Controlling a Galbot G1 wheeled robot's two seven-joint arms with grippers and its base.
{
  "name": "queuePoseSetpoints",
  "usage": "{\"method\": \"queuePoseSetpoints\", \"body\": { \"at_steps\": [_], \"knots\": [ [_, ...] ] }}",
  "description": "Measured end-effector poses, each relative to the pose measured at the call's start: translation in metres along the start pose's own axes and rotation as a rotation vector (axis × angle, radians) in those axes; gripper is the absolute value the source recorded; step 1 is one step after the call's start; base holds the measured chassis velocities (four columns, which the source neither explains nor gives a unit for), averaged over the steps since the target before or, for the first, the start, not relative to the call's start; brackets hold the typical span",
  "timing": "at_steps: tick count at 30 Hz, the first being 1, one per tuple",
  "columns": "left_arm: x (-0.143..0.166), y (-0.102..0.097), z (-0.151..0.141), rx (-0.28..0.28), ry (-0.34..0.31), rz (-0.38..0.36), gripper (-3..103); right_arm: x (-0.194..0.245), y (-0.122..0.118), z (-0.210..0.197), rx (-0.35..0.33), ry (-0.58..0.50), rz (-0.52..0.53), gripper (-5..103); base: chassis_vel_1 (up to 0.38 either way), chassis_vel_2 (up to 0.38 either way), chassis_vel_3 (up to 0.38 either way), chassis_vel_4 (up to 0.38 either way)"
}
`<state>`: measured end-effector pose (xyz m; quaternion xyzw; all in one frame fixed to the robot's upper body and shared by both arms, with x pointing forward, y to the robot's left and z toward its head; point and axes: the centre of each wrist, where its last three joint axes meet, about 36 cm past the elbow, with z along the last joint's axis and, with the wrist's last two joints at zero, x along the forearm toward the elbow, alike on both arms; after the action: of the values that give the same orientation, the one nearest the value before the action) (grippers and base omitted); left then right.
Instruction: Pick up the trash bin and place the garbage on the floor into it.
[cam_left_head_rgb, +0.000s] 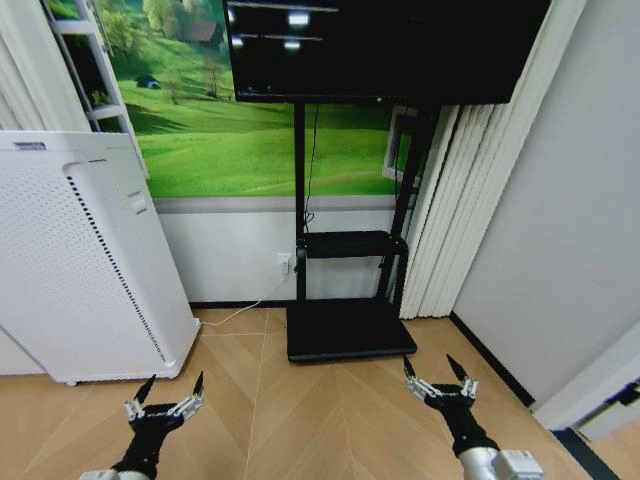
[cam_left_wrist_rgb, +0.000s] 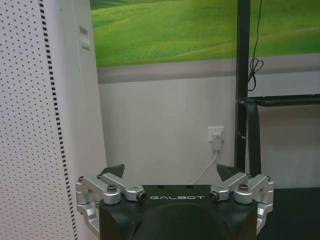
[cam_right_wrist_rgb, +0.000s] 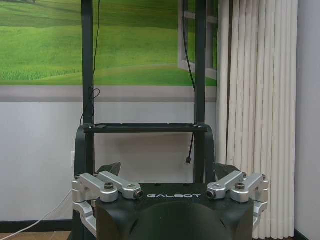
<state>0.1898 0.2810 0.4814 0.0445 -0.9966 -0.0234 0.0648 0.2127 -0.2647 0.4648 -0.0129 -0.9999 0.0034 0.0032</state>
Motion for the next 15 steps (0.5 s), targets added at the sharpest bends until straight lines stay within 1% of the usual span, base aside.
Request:
{"method": "queuePoseSetpoints", "body": {
  "at_steps": [15],
  "knots": [
    [0.0,0.0,0.0,0.0,0.0,0.001,100,0.0,0.0,0.0,0.0,-0.001,0.0,100,0.0,0.0,0.0,0.0]
  ]
}}
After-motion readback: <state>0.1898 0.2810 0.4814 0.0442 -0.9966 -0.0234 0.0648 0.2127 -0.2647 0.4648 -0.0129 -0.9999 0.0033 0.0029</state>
